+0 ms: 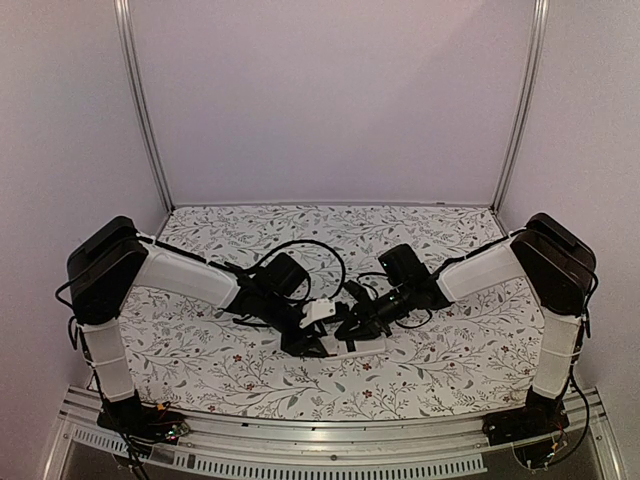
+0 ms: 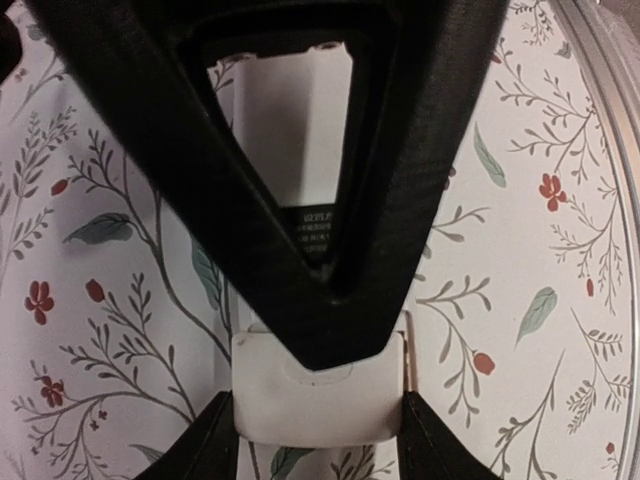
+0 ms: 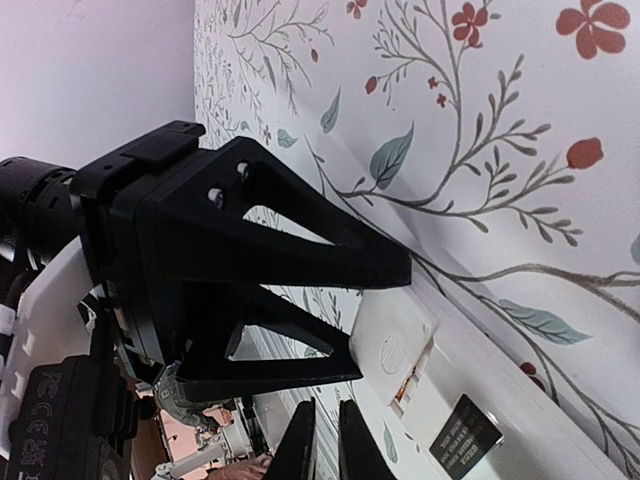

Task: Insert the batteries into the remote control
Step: Place the battery cover on the remote control without the battery cover.

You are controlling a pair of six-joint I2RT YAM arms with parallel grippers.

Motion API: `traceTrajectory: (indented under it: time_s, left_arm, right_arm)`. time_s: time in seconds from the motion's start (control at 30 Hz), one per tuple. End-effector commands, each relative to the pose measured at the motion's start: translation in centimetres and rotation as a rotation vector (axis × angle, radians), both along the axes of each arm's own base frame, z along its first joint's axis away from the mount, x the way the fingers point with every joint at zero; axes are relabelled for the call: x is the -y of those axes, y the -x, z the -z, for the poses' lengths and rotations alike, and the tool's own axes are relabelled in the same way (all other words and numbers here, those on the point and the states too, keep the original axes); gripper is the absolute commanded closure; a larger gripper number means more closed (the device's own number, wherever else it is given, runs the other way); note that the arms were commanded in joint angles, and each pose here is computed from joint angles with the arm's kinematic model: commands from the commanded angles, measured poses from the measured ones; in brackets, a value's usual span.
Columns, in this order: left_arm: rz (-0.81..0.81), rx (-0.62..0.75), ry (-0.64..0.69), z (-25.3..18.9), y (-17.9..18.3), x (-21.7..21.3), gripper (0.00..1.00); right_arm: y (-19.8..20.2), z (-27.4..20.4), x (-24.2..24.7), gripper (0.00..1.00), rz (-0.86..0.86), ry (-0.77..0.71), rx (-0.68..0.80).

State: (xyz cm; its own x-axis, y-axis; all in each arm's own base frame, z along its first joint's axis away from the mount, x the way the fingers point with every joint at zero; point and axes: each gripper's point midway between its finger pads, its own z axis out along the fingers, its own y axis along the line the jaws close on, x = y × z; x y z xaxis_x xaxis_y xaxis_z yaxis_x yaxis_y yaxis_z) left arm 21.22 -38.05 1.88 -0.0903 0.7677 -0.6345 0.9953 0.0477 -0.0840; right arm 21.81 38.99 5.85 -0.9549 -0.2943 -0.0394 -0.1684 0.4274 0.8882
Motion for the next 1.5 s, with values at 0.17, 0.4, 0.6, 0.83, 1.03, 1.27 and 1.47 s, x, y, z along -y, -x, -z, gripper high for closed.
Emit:
traceTrajectory:
  time_s: [0.17, 0.4, 0.6, 0.83, 1.03, 1.27, 1.47]
  left_arm:
    - [-0.016, 0.006, -0.036, 0.4, 0.4, 0.4, 0.48]
    - [-0.058, 0.041, -0.016, -1.6, 0.0, 0.2, 0.48]
    - [-0.066, 0.043, -0.018, -2.0, 0.1, 0.2, 0.47]
    - [-0.063, 0.033, -0.076, -1.0, 0.3, 0.4, 0.47]
    - [-0.074, 0.036, -0.099, -0.3, 0.4, 0.6, 0.47]
    - [-0.076, 0.05, -0.114, -0.3, 0.2, 0.9, 0.47]
    - [-0.07, 0.04, -0.138, 0.3, 0.6, 0.8, 0.46]
  right_arm:
    - [0.1, 1.6, 0.4, 0.92, 0.015, 0.033, -0.014]
    - [0.1, 1.5, 0.4, 0.92, 0.016, 0.033, -0.012]
    - [-0.1, 1.2, 0.3, 0.92, 0.016, 0.026, -0.004]
    - [0.0, 1.2, 0.3, 0.92, 0.015, 0.027, -0.007]
    - [0.0, 1.4, 0.3, 0.91, 0.018, 0.032, -0.009]
    - [-0.1, 1.6, 0.2, 0.91, 0.019, 0.036, -0.007]
    - [0.1, 1.9, 0.1, 0.91, 0.018, 0.044, -0.009]
